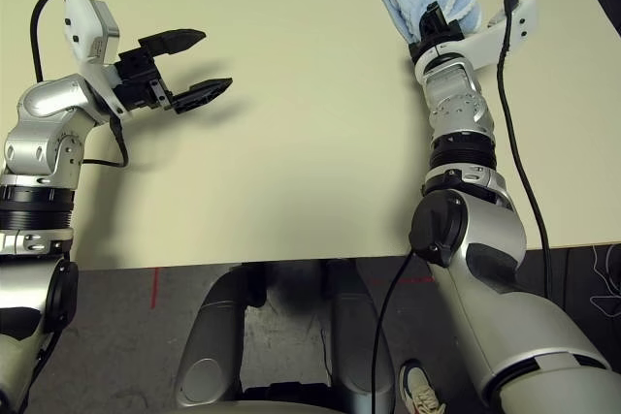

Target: Fold the towel and set it aside.

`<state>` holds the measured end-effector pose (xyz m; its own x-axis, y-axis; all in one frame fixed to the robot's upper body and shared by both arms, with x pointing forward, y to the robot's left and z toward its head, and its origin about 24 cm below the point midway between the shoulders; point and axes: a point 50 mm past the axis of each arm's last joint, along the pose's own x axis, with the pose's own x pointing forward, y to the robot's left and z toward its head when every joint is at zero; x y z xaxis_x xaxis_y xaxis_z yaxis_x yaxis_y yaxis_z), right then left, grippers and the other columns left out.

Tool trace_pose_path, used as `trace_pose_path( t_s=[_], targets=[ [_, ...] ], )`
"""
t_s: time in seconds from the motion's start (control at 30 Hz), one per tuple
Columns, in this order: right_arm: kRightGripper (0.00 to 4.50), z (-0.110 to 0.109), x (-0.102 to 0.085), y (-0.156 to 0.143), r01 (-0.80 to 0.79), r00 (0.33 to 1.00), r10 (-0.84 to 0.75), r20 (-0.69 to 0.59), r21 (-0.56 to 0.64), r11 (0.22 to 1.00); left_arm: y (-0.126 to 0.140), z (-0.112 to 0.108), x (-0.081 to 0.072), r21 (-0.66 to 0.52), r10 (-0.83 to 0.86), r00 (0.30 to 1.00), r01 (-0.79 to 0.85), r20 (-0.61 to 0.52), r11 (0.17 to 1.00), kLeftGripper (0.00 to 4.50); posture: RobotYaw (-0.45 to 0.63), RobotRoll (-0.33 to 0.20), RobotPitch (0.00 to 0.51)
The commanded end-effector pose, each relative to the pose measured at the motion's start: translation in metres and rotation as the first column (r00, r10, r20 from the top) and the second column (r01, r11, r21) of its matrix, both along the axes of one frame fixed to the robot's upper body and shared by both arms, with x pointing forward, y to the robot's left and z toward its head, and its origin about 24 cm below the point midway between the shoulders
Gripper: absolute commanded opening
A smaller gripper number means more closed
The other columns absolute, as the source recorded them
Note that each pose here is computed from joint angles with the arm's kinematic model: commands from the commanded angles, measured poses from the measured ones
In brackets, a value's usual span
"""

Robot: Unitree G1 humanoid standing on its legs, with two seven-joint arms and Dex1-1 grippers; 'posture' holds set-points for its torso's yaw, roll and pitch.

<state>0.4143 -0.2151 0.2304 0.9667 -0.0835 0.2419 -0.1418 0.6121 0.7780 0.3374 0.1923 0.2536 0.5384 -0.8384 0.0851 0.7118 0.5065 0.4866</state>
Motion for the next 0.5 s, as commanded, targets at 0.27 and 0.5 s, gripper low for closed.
trace_pose_path(
  t_s=[0.27,0.5],
  targets=[
    [2.47,-0.016,-0.013,-0.004,-0.019,0.999,0.019,-0.042,0.005,1.0,-0.005,0.001,0.004,0.028,-0.025,1.0,0.025,0.01,0.999,4.5,-0.01,0.0,0.316],
    [4.47,-0.012,-0.041,0.003,-0.155,0.988,0.155,-0.006,0.007,0.988,-0.006,0.001,0.005,0.027,-0.033,0.999,0.032,0.015,0.999,4.5,-0.02,0.0,0.305]
  ],
)
